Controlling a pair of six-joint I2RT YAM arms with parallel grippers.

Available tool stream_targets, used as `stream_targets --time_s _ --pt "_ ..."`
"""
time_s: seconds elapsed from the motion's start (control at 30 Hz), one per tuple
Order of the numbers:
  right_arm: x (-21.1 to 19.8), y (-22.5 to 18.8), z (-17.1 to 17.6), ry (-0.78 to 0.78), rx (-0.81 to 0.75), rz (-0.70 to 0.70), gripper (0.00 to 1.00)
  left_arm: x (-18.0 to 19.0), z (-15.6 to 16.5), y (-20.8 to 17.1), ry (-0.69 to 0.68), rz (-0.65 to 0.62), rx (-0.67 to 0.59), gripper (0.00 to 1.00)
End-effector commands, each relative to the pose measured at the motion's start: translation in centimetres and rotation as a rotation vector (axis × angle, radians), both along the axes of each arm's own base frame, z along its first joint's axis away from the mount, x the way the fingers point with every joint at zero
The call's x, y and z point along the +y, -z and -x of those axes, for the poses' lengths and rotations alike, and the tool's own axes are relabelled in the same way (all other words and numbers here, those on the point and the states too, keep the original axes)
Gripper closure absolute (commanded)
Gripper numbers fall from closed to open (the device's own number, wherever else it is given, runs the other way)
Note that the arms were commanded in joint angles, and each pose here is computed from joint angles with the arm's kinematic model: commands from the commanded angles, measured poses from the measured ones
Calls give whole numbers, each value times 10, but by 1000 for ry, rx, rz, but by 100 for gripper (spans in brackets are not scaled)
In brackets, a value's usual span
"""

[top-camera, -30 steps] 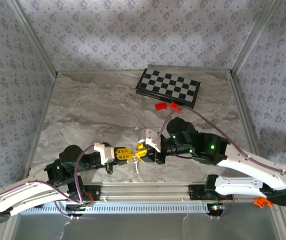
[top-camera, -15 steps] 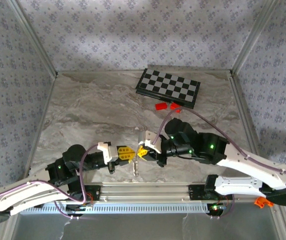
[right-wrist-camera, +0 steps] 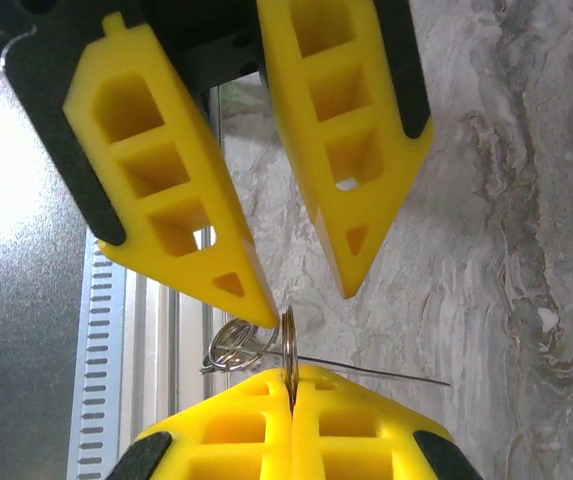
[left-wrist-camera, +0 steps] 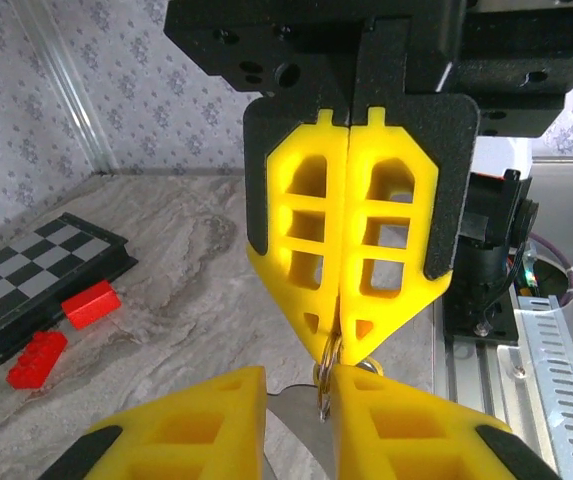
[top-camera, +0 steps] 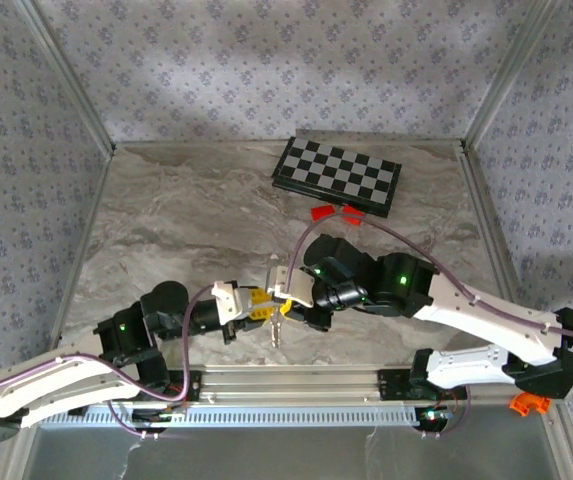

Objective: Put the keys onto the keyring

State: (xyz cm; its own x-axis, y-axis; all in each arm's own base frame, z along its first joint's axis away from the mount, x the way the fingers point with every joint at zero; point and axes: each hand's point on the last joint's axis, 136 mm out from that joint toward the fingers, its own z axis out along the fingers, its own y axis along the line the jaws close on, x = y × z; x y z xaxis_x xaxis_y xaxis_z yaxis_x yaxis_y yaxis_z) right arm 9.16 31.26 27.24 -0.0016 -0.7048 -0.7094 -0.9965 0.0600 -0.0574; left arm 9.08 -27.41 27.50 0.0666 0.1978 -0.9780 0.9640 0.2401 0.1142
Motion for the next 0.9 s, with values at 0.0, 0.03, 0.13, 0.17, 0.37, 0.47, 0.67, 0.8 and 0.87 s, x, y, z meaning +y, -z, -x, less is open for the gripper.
stream_targets --time_s 0.0,0.03,0.13,0.17,0.37,0.47,0.67,0.8,0.87 --pt "3 -15 2 -22 -21 -27 100 -2 1 -15 11 17 -23 77" --pt "4 -16 3 -25 -17 -27 100 -2 0 -14 10 11 -23 77" --pt "6 -14 3 -32 -9 -21 100 -4 1 -11 19 2 -16 77" --pt "6 -14 4 -35 -6 -22 100 -4 2 -11 21 2 -15 77" --pt "8 -11 7 -41 8 -18 100 -3 3 -16 24 19 -22 90" --pt "7 -10 8 -40 10 -12 100 -1 4 -20 25 34 -26 99" --pt "5 -15 9 -35 5 -33 100 4 9 -36 40 114 -31 100" --pt "5 -22 7 -5 4 -89 76 7 17 -50 75 193 -35 100" --pt "5 -25 8 5 16 -128 67 9 20 -57 87 229 -44 100"
